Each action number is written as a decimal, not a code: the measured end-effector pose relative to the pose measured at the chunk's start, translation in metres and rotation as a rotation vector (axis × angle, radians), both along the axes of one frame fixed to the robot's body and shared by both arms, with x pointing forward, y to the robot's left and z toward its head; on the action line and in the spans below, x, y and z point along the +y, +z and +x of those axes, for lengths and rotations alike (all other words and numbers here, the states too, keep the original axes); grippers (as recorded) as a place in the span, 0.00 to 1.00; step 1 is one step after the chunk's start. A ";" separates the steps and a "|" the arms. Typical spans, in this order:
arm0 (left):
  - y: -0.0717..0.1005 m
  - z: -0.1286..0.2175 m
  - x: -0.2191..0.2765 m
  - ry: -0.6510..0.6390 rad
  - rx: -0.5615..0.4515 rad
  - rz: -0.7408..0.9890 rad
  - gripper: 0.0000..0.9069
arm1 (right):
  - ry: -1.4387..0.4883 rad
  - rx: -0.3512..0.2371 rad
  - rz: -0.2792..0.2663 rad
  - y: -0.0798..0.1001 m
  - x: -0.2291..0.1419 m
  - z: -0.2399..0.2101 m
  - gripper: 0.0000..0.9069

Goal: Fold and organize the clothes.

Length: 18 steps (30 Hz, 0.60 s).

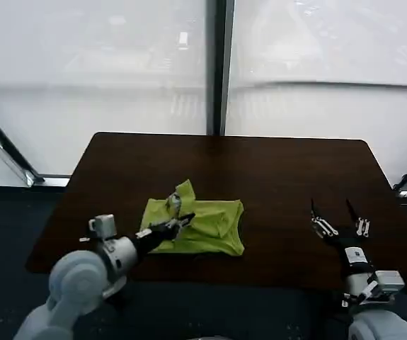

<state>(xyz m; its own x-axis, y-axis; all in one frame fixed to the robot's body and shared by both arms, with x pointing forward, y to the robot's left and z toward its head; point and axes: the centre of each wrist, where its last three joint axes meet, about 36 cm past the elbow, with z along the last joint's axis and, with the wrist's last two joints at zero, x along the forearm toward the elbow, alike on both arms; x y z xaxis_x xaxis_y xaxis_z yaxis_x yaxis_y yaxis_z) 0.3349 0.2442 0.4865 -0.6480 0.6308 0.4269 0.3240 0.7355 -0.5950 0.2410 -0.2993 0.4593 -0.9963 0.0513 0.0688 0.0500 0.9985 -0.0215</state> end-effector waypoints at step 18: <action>-0.005 0.004 -0.041 -0.057 -0.005 -0.042 0.00 | -0.011 0.013 0.000 -0.006 0.002 0.000 0.97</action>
<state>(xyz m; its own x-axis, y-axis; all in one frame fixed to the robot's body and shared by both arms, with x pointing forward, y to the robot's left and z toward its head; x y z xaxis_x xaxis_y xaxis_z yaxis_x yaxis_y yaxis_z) 0.3385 0.2029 0.4819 -0.6123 0.6844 0.3959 0.3679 0.6898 -0.6236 0.2405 -0.2975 0.4532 -0.9947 0.0626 0.0820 0.0610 0.9979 -0.0223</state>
